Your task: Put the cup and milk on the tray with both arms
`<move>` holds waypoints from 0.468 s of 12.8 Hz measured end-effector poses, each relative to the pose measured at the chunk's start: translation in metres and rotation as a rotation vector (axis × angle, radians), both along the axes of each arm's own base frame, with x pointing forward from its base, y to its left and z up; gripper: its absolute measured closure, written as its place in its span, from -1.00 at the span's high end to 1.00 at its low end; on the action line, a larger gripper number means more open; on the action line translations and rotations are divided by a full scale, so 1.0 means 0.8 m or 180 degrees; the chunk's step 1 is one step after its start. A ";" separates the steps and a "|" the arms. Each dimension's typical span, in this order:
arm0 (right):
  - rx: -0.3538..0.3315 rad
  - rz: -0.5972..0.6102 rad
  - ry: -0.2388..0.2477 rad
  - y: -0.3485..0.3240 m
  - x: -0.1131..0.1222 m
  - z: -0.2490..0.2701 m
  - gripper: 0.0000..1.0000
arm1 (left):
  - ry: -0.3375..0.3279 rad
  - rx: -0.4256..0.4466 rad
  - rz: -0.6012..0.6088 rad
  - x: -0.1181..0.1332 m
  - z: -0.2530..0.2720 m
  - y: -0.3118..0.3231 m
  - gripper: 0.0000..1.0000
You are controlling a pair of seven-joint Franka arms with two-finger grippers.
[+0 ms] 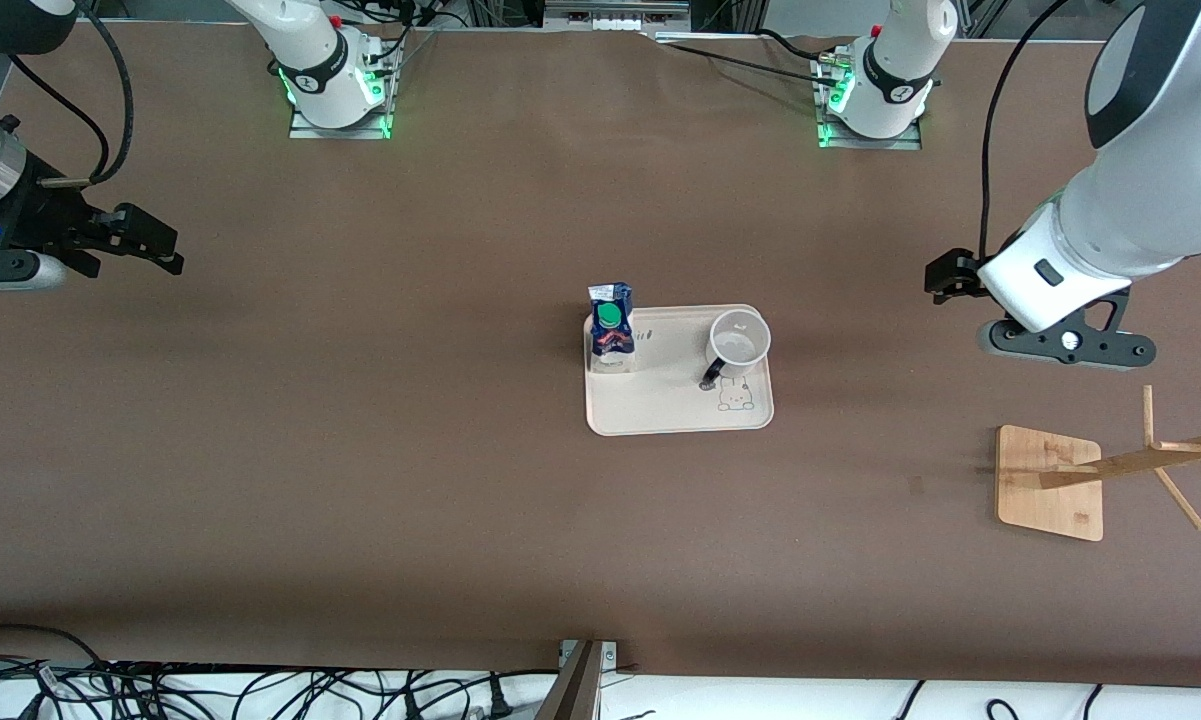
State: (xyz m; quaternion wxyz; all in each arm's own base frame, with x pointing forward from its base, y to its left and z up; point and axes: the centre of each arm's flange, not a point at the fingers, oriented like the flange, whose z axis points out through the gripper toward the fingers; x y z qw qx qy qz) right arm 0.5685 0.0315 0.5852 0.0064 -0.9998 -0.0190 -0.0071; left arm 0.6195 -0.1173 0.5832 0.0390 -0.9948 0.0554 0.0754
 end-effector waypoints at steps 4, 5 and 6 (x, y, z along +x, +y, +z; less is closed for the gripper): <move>-0.0093 0.0042 -0.0005 0.004 0.000 -0.001 1.00 | -0.0163 -0.0218 0.0407 -0.023 0.011 0.075 1.00; -0.0093 0.0032 -0.0003 0.002 0.001 -0.001 1.00 | -0.0230 -0.0210 0.0462 -0.039 0.013 0.085 1.00; -0.0094 0.0022 -0.0001 -0.001 0.002 -0.002 1.00 | -0.0313 -0.0195 0.0490 -0.057 0.013 0.089 1.00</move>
